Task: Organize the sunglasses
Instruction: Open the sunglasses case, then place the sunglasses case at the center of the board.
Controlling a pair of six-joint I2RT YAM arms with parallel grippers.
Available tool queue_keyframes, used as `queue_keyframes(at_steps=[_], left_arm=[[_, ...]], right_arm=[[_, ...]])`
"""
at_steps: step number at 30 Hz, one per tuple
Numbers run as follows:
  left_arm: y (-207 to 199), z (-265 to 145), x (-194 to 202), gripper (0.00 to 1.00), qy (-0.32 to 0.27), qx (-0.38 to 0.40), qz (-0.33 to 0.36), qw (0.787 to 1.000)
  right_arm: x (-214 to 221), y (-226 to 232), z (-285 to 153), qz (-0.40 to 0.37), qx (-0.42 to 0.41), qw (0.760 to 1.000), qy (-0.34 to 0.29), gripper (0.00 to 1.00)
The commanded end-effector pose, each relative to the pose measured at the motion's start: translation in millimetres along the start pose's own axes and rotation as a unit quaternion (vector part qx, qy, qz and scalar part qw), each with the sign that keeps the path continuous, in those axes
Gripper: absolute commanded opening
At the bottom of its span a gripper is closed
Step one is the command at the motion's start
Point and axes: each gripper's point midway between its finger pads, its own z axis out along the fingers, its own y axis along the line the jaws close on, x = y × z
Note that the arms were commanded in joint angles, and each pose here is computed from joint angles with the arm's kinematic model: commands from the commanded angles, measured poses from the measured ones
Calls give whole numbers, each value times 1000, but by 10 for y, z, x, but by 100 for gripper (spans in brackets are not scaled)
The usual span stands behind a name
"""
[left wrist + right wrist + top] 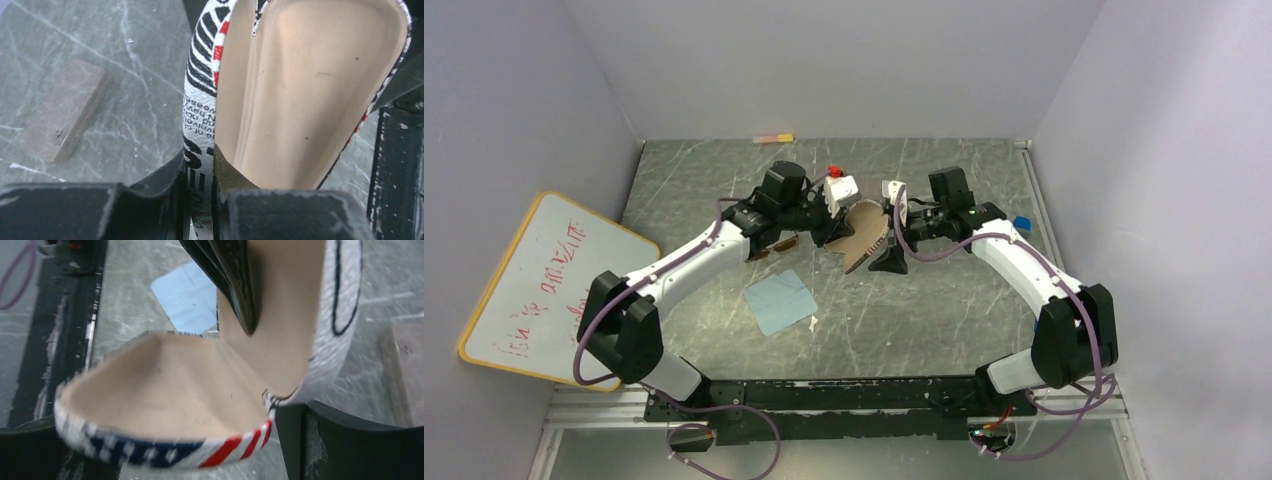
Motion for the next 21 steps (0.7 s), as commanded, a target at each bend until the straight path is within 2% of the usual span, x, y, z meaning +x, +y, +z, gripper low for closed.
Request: queue_keyframes(at_steps=[1,6,11,16,21], left_arm=[[312,-21,-291,15,-12,-67,28,997],[590,43,-270,16,22,-108,62,992],[805,165,-166,18,67,-141,122,980],[986,328,-102,19,127,-168,205,956],[1084,565,51,19,183,-156,266,934]], right_arm=[[-44,-339,-161,-28,86,995,44,100],[202,-446,-376,-27,131,983,125,100],[256,-580,-734,-28,236,960,147,100],[28,-744,-1290,-33,382,915,124,100],[-158,-785,-1700,-38,470,877,90,100]])
